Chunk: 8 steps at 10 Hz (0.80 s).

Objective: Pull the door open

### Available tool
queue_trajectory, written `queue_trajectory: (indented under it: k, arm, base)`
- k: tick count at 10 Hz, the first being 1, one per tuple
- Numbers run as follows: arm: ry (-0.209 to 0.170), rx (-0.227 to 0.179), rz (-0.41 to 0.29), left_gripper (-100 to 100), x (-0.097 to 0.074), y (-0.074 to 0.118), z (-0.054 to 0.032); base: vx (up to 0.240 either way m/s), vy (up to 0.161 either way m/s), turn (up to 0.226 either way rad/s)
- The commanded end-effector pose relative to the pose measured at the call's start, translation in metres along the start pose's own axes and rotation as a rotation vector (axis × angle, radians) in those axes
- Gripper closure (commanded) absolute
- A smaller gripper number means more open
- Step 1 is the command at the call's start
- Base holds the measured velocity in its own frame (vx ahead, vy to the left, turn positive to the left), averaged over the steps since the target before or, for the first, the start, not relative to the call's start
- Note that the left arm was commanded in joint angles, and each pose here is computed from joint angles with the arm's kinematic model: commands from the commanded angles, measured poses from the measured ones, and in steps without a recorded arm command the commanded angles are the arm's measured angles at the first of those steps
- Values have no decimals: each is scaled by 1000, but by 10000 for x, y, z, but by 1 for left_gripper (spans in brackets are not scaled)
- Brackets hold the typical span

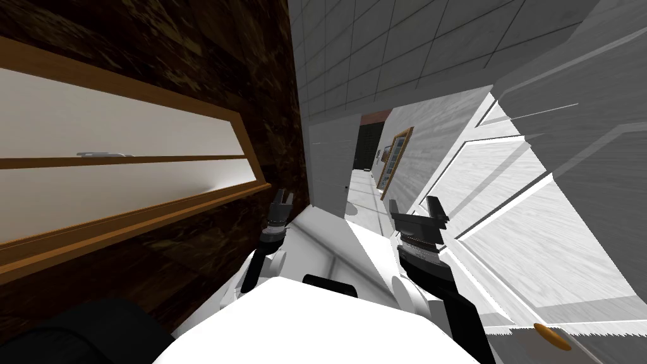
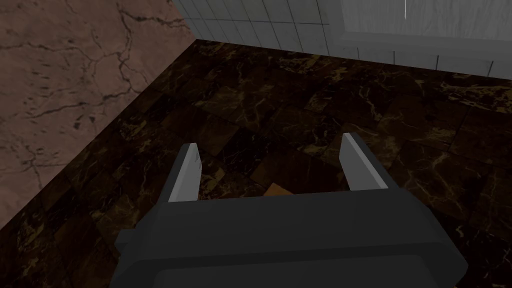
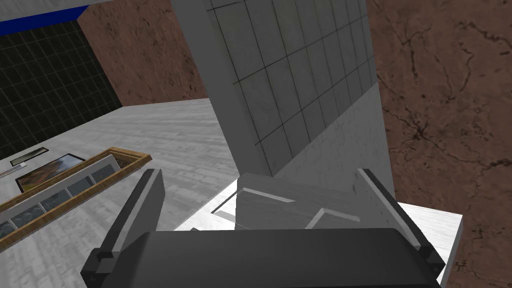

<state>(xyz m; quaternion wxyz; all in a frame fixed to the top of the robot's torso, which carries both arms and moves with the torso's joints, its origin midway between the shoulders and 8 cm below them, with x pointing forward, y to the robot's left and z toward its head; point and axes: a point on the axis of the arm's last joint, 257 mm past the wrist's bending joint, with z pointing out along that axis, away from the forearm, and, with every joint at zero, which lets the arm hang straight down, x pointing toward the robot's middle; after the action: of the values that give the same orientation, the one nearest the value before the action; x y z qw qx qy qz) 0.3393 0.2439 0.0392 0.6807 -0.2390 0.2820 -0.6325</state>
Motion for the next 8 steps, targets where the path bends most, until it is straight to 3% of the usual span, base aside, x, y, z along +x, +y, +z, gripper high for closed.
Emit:
queue_trajectory:
  k: [1,8]
  arm:
    - [4,-14,-6,-100,10,102,-20]
    - [18,-85,-31,-100,51,594,-131]
  base:
    - [41,-21,-48]
    - [97,-35,-47]
